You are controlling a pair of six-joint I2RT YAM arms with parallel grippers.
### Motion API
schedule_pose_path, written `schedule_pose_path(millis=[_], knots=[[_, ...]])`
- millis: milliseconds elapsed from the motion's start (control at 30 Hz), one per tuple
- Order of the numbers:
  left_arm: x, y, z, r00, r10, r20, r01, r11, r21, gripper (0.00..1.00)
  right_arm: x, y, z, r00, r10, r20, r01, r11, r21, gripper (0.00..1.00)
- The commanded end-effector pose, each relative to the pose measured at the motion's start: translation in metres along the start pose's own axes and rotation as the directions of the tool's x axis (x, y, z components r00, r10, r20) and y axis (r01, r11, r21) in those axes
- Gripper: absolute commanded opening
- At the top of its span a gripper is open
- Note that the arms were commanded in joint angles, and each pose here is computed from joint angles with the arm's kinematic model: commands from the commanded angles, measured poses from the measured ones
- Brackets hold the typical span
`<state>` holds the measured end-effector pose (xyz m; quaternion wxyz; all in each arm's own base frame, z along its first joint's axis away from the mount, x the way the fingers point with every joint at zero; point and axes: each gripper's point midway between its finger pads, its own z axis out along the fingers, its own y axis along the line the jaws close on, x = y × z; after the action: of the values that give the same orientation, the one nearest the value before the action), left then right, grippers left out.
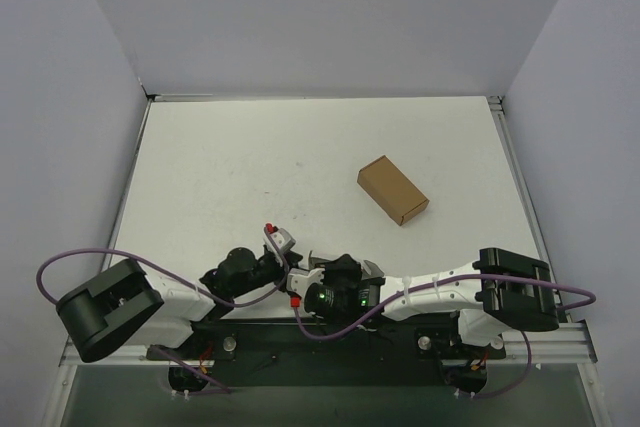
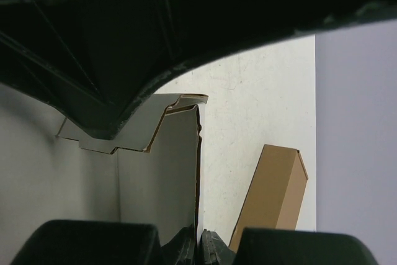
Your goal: Fold the paper box
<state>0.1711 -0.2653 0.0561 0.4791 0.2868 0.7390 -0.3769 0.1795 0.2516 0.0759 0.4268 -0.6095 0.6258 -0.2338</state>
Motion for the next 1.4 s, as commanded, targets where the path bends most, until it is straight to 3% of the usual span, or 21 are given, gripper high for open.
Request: schedule_pose_path(millis=[0, 600, 800, 900, 1367], knots=[[-0.03, -0.002, 0.011, 0.992, 0.076, 0.103, -0.076, 0.997, 0.002, 0.67, -0.013, 0.01, 0.0, 0.998, 0.049, 0.038, -0.047, 0.997, -0.059, 0.0], [-0.046, 0.013, 0.027, 0.971, 0.113, 0.211, -0.092, 0.99, -0.109, 0.66, -0.013, 0.014, -0.001, 0.997, 0.057, 0.043, -0.053, 0.995, -0.081, 0.0], [-0.047, 0.021, 0.031, 0.965, 0.129, 0.227, -0.095, 0.984, -0.153, 0.61, -0.013, 0.014, -0.001, 0.997, 0.06, 0.045, -0.056, 0.995, -0.087, 0.0], [-0.046, 0.024, 0.031, 0.964, 0.141, 0.227, -0.103, 0.98, -0.172, 0.65, -0.014, 0.016, -0.002, 0.997, 0.064, 0.051, -0.059, 0.993, -0.1, 0.0], [-0.053, 0.018, 0.041, 0.952, 0.194, 0.236, -0.164, 0.977, -0.139, 0.66, -0.014, 0.018, -0.003, 0.996, 0.065, 0.056, -0.058, 0.992, -0.116, 0.0]])
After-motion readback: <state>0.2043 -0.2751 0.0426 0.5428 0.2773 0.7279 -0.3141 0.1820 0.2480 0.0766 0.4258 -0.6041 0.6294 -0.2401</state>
